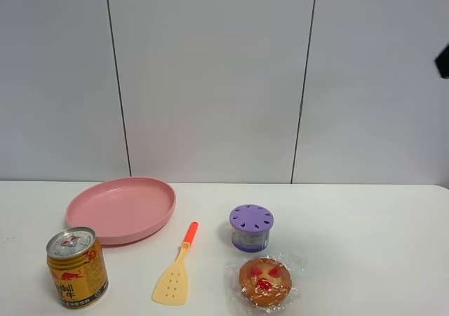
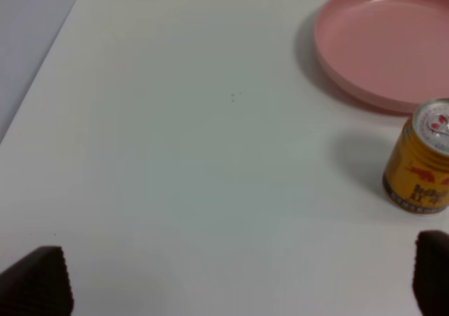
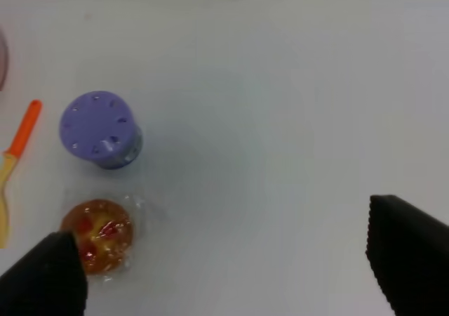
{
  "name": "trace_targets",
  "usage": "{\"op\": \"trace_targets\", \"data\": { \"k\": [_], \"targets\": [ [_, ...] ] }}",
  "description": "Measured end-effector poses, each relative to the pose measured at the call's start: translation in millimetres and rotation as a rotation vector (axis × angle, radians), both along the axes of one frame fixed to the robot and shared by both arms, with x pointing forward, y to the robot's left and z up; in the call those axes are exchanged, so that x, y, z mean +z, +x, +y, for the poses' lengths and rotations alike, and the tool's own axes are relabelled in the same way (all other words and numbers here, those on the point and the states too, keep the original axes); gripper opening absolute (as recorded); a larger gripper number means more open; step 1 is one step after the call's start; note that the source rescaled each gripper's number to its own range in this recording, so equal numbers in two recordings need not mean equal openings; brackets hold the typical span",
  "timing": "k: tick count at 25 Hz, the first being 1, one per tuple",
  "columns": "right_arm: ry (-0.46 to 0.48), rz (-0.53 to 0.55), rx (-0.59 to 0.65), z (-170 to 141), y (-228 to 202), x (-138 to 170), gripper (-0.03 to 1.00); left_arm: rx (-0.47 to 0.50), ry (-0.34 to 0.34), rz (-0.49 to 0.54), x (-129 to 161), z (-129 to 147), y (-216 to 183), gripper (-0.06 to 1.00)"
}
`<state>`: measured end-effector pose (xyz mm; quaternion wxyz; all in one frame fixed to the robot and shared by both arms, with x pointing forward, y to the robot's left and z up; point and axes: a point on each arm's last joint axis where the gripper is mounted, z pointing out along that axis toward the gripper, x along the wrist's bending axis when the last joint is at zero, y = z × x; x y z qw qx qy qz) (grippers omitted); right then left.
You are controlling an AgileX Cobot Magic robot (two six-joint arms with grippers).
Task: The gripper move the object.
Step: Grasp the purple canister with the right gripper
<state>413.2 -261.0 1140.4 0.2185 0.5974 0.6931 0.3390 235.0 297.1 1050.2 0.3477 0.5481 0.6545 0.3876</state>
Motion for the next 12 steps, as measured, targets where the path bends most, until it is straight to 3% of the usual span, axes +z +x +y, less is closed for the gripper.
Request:
{"op": "trace_targets", "data": {
  "k": [12],
  "targets": [
    [-0.151,0.095,0.255,80,83,-15,0.43,0.000,0.000,0.000,0,0,0,1.00]
  ]
}}
